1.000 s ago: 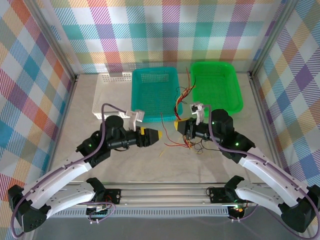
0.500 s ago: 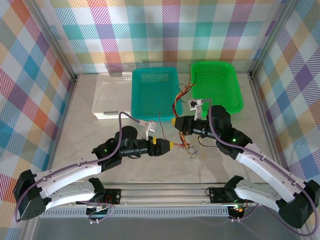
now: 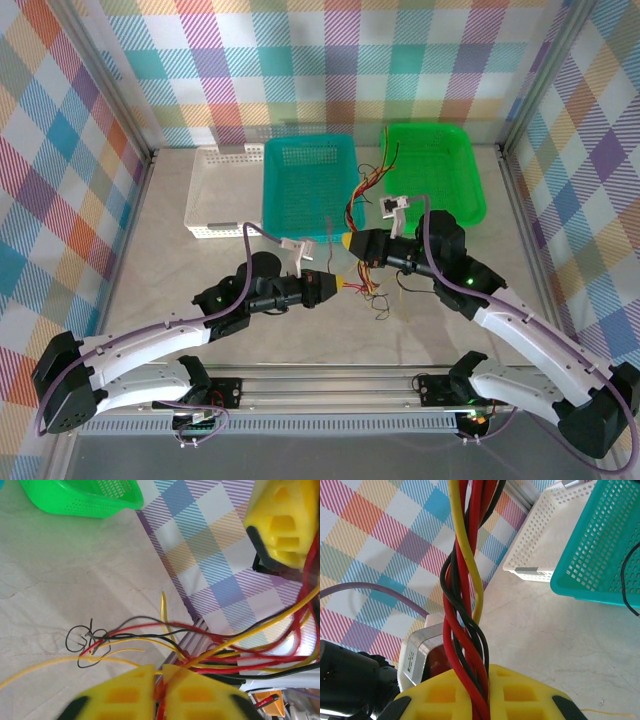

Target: Untangle the cables

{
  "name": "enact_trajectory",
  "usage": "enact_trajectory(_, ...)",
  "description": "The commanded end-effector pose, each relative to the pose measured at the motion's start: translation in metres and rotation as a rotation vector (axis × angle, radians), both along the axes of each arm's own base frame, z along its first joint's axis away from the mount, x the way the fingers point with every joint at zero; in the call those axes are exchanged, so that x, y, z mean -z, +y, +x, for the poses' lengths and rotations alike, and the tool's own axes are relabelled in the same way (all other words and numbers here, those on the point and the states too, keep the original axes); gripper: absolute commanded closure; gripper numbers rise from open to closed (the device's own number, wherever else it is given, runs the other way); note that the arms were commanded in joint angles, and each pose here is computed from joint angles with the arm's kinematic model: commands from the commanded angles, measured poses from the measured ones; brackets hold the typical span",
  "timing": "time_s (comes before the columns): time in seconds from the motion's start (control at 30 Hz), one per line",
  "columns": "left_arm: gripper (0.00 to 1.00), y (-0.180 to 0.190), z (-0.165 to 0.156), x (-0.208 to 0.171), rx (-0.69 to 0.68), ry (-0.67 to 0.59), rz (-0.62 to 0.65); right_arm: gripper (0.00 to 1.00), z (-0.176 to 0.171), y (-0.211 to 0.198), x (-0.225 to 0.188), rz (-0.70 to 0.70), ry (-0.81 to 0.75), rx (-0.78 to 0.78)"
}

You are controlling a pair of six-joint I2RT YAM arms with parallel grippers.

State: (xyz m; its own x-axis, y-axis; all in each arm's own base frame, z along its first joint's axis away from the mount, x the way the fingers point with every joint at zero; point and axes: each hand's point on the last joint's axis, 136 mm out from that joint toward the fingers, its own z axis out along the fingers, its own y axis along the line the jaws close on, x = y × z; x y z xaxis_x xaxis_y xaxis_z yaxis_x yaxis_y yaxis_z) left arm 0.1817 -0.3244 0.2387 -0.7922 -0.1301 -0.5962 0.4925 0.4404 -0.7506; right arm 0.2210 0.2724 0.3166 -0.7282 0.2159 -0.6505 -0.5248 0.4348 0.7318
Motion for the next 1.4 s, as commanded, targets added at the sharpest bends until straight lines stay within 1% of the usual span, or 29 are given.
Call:
enact_trajectory(0.0, 1.00, 0.007, 0.006, -0.008, -0.049, -0.042, 0.016, 1.00, 0.004, -0.008, -0.010, 0.024, -0.029, 0.046)
enact_trajectory(0.1, 1.00, 0.024, 0.017, -0.007, -0.116, -0.068, 0.095, 1.00, 0.017, -0.025, 0.012, -0.056, 0.025, 0.154)
enact_trajectory(0.23, 1.00, 0.042, 0.035, -0.003, -0.161, -0.003, 0.099, 1.00, 0.037, -0.061, 0.060, -0.194, 0.151, 0.316)
enact_trajectory(0.33, 1.00, 0.046, 0.044, -0.001, -0.181, 0.057, 0.095, 1.00, 0.045, -0.075, 0.094, -0.218, 0.253, 0.343)
enact_trajectory(0.4, 1.00, 0.045, 0.047, 0.000, -0.183, 0.085, 0.104, 1.00, 0.050, -0.085, 0.119, -0.263, 0.331, 0.373)
enact_trajectory(0.47, 1.00, 0.043, 0.049, -0.002, -0.183, 0.105, 0.112, 0.96, 0.053, -0.093, 0.144, -0.316, 0.403, 0.390)
enact_trajectory(0.53, 1.00, 0.044, 0.053, -0.003, -0.196, 0.107, 0.133, 0.99, 0.056, -0.100, 0.164, -0.350, 0.468, 0.402)
enact_trajectory(0.6, 1.00, 0.050, 0.057, -0.005, -0.214, 0.103, 0.163, 0.99, 0.059, -0.109, 0.177, -0.372, 0.507, 0.423)
enact_trajectory(0.67, 1.00, 0.061, 0.063, -0.006, -0.237, 0.103, 0.183, 0.97, 0.061, -0.118, 0.185, -0.391, 0.527, 0.437)
enact_trajectory(0.7, 1.00, 0.067, 0.066, -0.006, -0.249, 0.109, 0.188, 0.94, 0.062, -0.121, 0.188, -0.395, 0.536, 0.443)
enact_trajectory(0.73, 1.00, 0.075, 0.067, -0.004, -0.260, 0.121, 0.198, 0.88, 0.062, -0.124, 0.190, -0.395, 0.543, 0.443)
enact_trajectory(0.77, 1.00, 0.083, 0.069, -0.002, -0.275, 0.133, 0.205, 0.76, 0.062, -0.127, 0.191, -0.395, 0.548, 0.442)
enact_trajectory(0.83, 1.00, 0.095, 0.071, 0.002, -0.295, 0.149, 0.208, 0.62, 0.062, -0.131, 0.194, -0.385, 0.561, 0.447)
enact_trajectory(0.9, 1.00, 0.098, 0.071, 0.008, -0.290, 0.168, 0.208, 0.50, 0.062, -0.129, 0.193, -0.358, 0.550, 0.428)
enact_trajectory(0.97, 1.00, 0.093, 0.069, 0.019, -0.268, 0.199, 0.200, 0.40, 0.061, -0.116, 0.186, -0.298, 0.520, 0.359)
enact_trajectory(1.0, 1.00, 0.091, 0.069, 0.023, -0.260, 0.211, 0.196, 0.38, 0.061, -0.109, 0.181, -0.265, 0.500, 0.322)
enact_trajectory(1.07, 1.00, 0.084, 0.072, 0.028, -0.248, 0.224, 0.171, 0.37, 0.058, -0.096, 0.172, -0.190, 0.455, 0.251)
enact_trajectory(1.17, 1.00, 0.078, 0.074, 0.031, -0.230, 0.237, 0.157, 0.33, 0.050, -0.081, 0.160, -0.143, 0.373, 0.166)
enact_trajectory(1.27, 1.00, 0.075, 0.076, 0.030, -0.224, 0.237, 0.159, 0.25, 0.042, -0.071, 0.148, -0.155, 0.273, 0.143)
enact_trajectory(1.33, 1.00, 0.075, 0.077, 0.028, -0.225, 0.235, 0.159, 0.23, 0.039, -0.074, 0.140, -0.158, 0.226, 0.176)
enact_trajectory(1.37, 1.00, 0.075, 0.078, 0.026, -0.228, 0.234, 0.159, 0.22, 0.037, -0.076, 0.135, -0.135, 0.203, 0.191)
